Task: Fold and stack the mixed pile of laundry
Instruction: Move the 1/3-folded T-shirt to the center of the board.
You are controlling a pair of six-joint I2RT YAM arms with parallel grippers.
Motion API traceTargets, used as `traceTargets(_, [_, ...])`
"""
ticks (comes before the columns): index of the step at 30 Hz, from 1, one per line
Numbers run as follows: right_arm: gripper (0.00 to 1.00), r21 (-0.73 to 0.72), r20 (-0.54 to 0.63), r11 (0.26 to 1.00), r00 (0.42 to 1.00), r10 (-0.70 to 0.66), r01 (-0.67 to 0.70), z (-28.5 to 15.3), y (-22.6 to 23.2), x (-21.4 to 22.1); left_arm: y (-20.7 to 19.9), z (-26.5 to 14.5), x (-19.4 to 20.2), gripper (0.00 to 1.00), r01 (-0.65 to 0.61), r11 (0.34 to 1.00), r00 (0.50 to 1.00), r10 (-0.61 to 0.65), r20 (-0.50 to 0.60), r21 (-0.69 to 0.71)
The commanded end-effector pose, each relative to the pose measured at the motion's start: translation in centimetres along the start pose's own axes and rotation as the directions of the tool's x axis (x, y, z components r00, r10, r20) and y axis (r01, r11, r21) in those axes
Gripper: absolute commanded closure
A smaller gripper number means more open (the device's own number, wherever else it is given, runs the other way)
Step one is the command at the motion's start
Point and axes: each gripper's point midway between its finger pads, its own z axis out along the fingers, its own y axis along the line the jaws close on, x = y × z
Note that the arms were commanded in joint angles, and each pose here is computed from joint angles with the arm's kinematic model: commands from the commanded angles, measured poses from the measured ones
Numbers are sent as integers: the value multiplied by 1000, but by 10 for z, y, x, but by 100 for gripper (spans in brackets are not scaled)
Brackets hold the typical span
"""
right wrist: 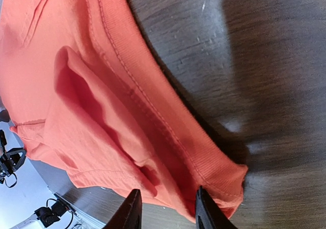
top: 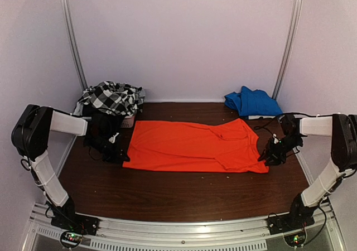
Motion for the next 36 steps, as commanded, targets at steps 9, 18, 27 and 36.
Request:
traceTargets(9, [79, -7, -8, 999, 999, -40, 40, 8, 3, -8, -12, 1, -17, 97, -38, 998, 998, 36, 44, 41])
traceTargets(18, [100, 2, -5, 999, 999, -46, 46, -5, 5, 0, -16, -9, -10, 100, -43, 999, 998, 41, 43, 31])
traceTargets(27, [100, 91, -10, 996, 1000, -17, 18, -18, -14, 16, -11, -23, 6, 100, -63, 998, 998, 63, 27, -25])
traceTargets(36, [100, 145, -50, 989, 999, 15, -7, -16, -35, 40, -3, -31, 32, 100, -98, 994, 995, 99, 14, -40])
